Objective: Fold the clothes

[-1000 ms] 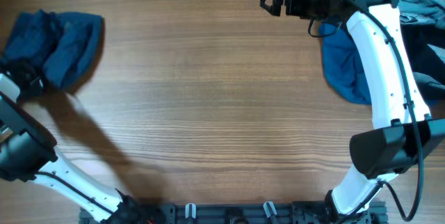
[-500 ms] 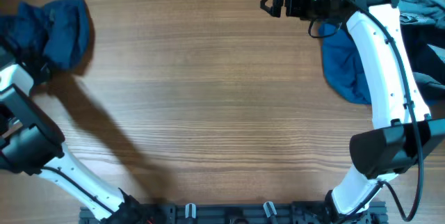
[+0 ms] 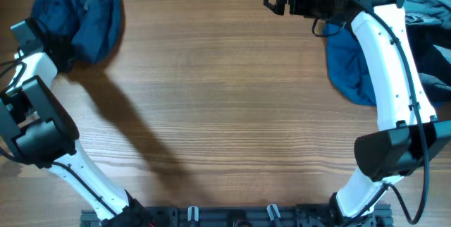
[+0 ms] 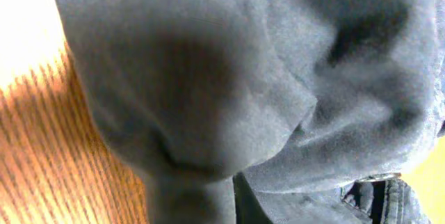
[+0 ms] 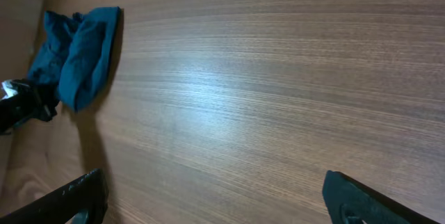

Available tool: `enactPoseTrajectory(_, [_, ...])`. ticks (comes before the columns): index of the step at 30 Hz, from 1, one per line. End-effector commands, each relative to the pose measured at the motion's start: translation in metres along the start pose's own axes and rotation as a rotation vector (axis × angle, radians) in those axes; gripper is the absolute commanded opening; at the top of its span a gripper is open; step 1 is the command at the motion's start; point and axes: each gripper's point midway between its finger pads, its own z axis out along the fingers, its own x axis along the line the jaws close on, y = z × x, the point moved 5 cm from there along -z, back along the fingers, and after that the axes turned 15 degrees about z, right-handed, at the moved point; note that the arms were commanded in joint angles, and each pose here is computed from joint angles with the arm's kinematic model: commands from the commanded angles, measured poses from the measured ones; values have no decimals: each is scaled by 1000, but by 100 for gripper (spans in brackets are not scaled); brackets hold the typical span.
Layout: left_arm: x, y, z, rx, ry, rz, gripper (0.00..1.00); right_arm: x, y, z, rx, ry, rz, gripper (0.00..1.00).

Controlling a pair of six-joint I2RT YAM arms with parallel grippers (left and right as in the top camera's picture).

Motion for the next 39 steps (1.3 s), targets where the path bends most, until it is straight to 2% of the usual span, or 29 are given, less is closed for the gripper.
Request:
enactPoseTrajectory(1, [8,1,5,-20,27,31,54,-5,-1,10,21,-6,-10,100])
enactPoseTrajectory(2, [8,1,5,-20,27,31,99,-5,-1,10,21,-6,-10,100])
enactPoseTrajectory(5, [6,5,3,-27,11,28,100,-5,-1,10,21,-5,-9,100])
enactPoseTrajectory(8, [-6,8,-10,37,-103,17,100,-5,-1,10,19,-4,-8,99])
enactPoseTrajectory(12, [-22,16,-46,138,-278,-3,100,-5,-2,10,24,-2,-7,100])
enactPoseTrajectory(15, [-19,23,-82,184,-299,-32,100,-5,-2,10,25,-2,-6,100])
enactPoseTrajectory(21, [-24,24,-133,173,-310,158,100,2,-5,10,46,48,-13,99])
enactPoseTrajectory(25, [-65,16,-184,156,-527,350,100,12,-6,1,32,81,-88,100])
enactPoseTrajectory(31, [-121,-20,-284,12,-692,711,100,35,-8,-75,-150,51,-175,100])
enactPoseTrajectory(35, [-145,-46,-339,-53,-786,812,100,46,-25,-141,-281,12,-204,100])
enactPoseTrajectory(39, [-151,-60,-361,-64,-824,838,100,55,-58,-199,-354,30,-226,100])
